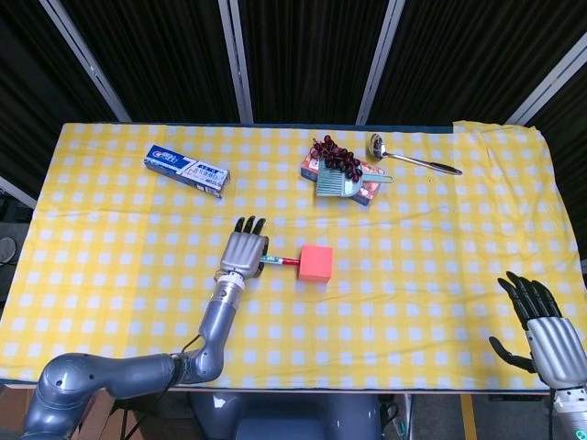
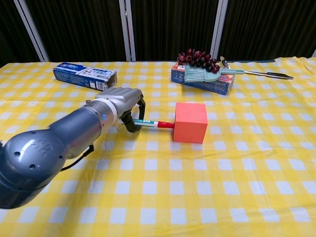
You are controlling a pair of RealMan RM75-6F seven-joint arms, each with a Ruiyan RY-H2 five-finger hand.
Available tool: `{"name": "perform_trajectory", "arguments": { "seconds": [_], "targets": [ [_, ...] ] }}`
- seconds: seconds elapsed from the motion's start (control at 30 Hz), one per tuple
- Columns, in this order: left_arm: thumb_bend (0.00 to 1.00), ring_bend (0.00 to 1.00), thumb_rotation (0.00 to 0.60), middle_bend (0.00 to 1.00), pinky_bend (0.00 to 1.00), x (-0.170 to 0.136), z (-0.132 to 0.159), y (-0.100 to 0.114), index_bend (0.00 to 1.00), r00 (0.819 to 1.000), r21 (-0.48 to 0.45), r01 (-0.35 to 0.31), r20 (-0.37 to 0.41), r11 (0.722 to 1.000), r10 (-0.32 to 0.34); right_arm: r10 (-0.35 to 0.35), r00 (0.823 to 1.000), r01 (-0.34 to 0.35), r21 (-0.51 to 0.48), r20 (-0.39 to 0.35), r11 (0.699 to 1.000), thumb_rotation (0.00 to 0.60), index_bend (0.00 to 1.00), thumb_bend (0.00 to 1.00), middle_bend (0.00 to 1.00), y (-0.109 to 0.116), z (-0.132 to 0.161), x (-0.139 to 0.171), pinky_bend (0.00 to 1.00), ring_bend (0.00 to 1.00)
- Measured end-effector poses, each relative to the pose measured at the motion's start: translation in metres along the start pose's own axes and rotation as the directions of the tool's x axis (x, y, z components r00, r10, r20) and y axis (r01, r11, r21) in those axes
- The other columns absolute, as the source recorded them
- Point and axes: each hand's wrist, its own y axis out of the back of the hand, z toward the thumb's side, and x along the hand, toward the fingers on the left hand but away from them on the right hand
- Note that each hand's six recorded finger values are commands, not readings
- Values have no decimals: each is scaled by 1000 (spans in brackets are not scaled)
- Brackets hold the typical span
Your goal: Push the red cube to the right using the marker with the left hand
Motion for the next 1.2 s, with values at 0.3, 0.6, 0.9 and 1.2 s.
{"name": "perform_trajectory", "arguments": {
  "seconds": [0.3, 0.6, 0.9, 1.2],
  "targets": [
    [442, 0, 600, 64, 16, 3, 28, 2, 576, 999, 6, -3, 33, 1000, 3, 1, 1000, -1, -7, -1, 1000, 600, 0, 342, 0, 0, 0, 0, 45, 0],
    [442, 0, 600, 63, 16, 5, 55, 8, 580, 998, 15, -7, 65, 1000, 6, 1, 1000, -2, -12, 0, 1000, 600, 0, 341, 0, 1, 0, 0, 45, 0],
    [442, 0, 600, 62, 16, 0, 82, 8, 584, 994, 20, 4, 111, 1000, -6, -1, 1000, 1, -17, 1, 1000, 600, 0, 342, 0, 2, -1, 0, 45, 0],
    [442, 0, 600, 62, 16, -1, 99, 7, 585, 991, 33, 9, 131, 999, -13, -2, 1000, 2, -20, 2, 1000, 600, 0, 342, 0, 2, -1, 0, 45, 0]
  ]
}}
